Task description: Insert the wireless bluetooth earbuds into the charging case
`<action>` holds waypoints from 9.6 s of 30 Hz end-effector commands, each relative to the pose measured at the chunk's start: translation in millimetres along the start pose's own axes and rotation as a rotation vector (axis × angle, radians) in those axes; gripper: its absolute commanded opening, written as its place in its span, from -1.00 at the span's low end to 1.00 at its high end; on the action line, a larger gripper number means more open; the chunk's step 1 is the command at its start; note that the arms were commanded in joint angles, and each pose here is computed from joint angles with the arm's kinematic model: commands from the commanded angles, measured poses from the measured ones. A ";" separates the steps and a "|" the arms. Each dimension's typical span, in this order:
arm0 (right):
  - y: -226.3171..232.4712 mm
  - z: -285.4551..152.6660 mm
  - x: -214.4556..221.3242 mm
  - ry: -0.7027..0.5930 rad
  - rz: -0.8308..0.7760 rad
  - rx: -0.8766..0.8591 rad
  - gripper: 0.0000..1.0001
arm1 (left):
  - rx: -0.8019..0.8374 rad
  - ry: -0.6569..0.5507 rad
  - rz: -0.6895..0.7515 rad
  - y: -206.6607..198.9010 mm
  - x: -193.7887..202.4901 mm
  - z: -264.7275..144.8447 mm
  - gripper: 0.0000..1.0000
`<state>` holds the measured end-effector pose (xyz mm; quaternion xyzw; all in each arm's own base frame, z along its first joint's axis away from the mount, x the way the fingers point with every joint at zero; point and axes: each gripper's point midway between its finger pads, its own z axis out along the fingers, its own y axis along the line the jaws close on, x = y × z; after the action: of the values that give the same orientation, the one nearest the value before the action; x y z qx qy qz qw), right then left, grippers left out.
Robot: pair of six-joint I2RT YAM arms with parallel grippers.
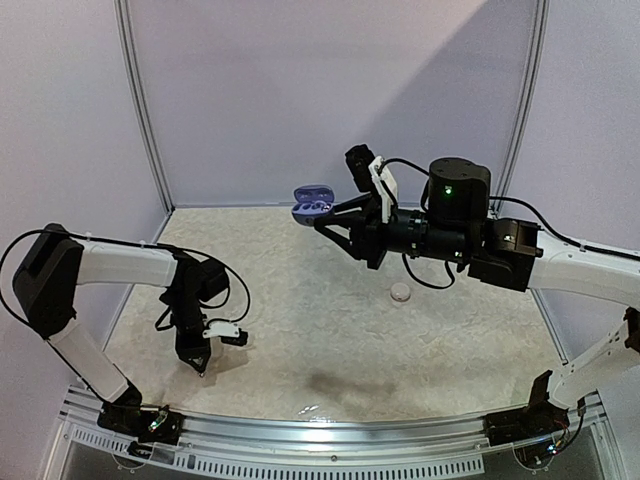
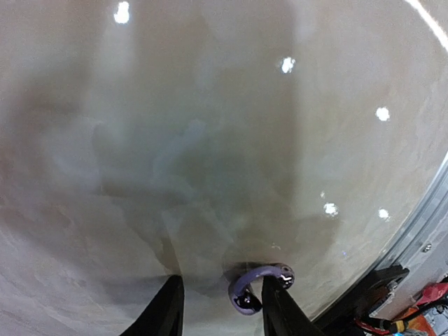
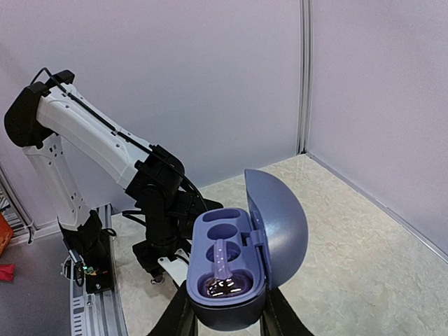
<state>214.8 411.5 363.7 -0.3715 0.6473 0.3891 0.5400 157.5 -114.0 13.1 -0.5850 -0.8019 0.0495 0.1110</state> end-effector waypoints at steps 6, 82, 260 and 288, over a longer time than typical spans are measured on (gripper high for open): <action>-2.4 -3.9 -4.2 -0.012 0.004 0.008 -1.00 | -0.005 -0.013 0.030 -5.8 3.6 4.9 -0.23; -20.6 59.5 -96.9 -0.278 -0.106 0.288 -1.00 | -0.689 -1.313 -0.148 -15.3 -162.2 -505.0 -0.88; -27.1 51.1 -98.3 -0.319 -0.004 0.277 -1.00 | -0.806 -1.043 0.198 -46.1 -156.3 -433.7 0.10; -15.5 48.2 -96.5 -0.293 -0.020 0.197 -1.00 | -0.690 -1.225 -0.005 -30.1 -147.9 -485.2 -0.65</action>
<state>269.2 463.2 437.9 -0.2587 0.6063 0.3568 0.6620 285.7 -276.6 489.9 -0.4497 -0.6736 0.0777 -0.5813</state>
